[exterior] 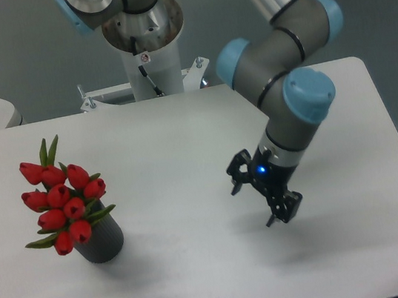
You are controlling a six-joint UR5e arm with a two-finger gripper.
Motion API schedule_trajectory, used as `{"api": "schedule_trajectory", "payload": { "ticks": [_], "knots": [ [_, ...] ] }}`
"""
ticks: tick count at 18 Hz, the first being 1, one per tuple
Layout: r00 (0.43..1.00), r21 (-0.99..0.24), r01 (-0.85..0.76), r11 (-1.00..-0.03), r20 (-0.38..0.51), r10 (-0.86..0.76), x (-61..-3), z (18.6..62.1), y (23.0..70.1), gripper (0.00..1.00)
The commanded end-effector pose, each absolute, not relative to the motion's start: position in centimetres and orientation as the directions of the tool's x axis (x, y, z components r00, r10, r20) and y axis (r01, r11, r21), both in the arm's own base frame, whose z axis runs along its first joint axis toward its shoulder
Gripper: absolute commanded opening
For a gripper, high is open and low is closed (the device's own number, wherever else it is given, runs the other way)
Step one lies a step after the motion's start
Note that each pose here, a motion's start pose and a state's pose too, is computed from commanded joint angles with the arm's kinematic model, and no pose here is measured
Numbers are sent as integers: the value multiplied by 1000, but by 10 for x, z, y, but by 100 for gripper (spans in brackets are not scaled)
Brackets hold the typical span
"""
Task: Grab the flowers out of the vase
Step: 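Move the open gripper toward the red tulips in the grey vase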
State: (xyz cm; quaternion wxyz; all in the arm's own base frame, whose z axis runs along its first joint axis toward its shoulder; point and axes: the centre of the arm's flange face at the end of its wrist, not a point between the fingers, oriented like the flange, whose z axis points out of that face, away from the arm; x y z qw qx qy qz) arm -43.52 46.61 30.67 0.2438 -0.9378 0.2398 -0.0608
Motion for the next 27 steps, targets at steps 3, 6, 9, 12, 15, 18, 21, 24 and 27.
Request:
{"api": "schedule_trajectory", "payload": {
  "ticks": [3, 6, 9, 12, 15, 18, 21, 24, 27],
  "knots": [
    [881, -583, -380, -718, 7, -473, -415, 312, 462, 100],
    [884, -693, -322, -644, 22, -467, -397, 325, 463, 100],
    [882, -726, -286, -625, 57, -468, -377, 316, 455, 100],
    [876, -762, -257, -595, 76, -476, -350, 314, 444, 100],
    [873, -809, -208, -549, 99, -477, -339, 317, 447, 100],
    [866, -838, -173, -518, 121, -485, -325, 319, 452, 100],
    [848, -871, -106, -479, 172, -501, -307, 321, 469, 100],
    [834, -899, -48, -434, 203, -513, -299, 324, 479, 100],
    [814, -906, -39, -421, 216, -539, -290, 317, 493, 100]
  ]
}}
